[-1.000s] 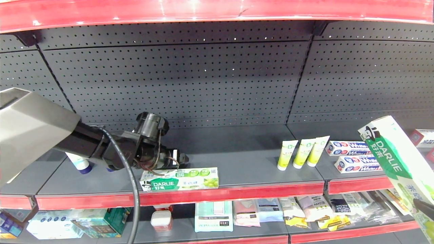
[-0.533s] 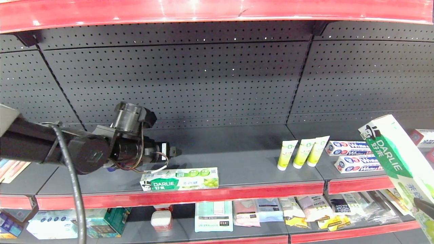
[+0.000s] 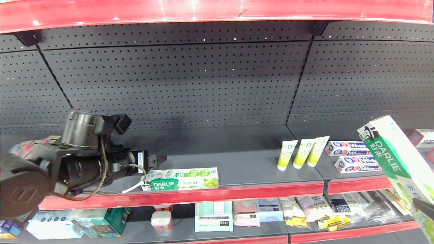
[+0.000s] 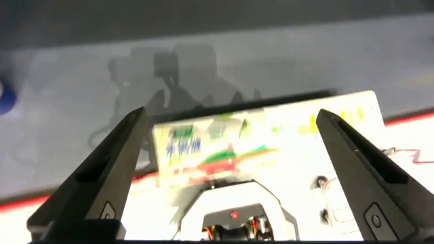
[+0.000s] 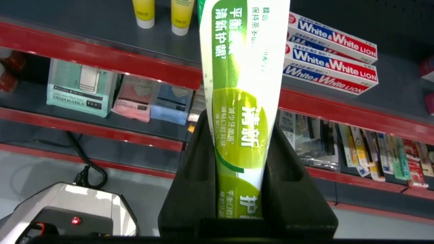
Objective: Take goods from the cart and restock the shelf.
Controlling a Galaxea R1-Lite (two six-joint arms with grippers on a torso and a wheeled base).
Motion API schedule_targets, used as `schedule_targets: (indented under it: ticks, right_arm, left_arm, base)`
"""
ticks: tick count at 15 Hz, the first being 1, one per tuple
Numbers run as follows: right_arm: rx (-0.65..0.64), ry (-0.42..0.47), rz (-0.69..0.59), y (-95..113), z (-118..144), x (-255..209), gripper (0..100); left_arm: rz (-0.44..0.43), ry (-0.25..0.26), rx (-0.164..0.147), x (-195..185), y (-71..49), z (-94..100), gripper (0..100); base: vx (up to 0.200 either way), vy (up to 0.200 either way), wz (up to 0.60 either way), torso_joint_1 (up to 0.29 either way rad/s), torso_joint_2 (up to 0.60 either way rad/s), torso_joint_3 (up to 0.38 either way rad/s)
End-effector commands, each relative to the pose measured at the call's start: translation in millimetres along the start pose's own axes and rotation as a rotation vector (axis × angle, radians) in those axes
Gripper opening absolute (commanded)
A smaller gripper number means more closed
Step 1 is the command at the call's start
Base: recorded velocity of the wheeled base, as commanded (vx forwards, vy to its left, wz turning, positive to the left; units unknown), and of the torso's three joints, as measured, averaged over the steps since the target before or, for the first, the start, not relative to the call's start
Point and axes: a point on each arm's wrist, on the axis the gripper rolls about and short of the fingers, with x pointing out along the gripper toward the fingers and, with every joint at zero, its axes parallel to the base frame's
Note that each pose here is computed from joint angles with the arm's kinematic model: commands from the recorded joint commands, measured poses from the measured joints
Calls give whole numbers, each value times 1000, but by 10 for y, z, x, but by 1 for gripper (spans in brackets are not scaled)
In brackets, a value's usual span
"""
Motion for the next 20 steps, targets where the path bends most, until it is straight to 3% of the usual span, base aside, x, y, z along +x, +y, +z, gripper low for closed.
schedule_targets:
  ticks: [1,3,7,10,14,18,20]
  right_arm:
    - [0,6,2,-5,19,20,0]
    - [-6,13,1,-4,15,30,0]
    - [-28,15,-12,-10,13,27,0]
    - [-37,14,-14,-3,-16,12,0]
    - [-119,-8,-15,-19,53,-3,0]
    - [-197,-44,-22,-41,140,-36,0]
    - [-216,-67,-9,-48,212,-42,0]
  left_arm:
    - [-23,-93,2,-441,27,-40,100]
    - [-14,-137,9,-578,49,-43,100]
    - [-9,-248,100,-848,85,3,100]
    - [-16,-257,109,-1071,95,-66,100]
    - [-62,-221,135,-1805,235,-591,100]
    - [-81,-287,260,-2168,353,-1016,100]
    - [-79,-350,320,-2238,418,-1246,100]
  base:
    - [0,0,0,0,0,0]
    - [0,0,0,0,0,0]
    - [0,0,0,0,0,0]
    - [0,0,0,0,0,0]
    - [0,0,0,0,0,0]
    - [0,0,0,0,0,0]
    - [0,0,0,0,0,0]
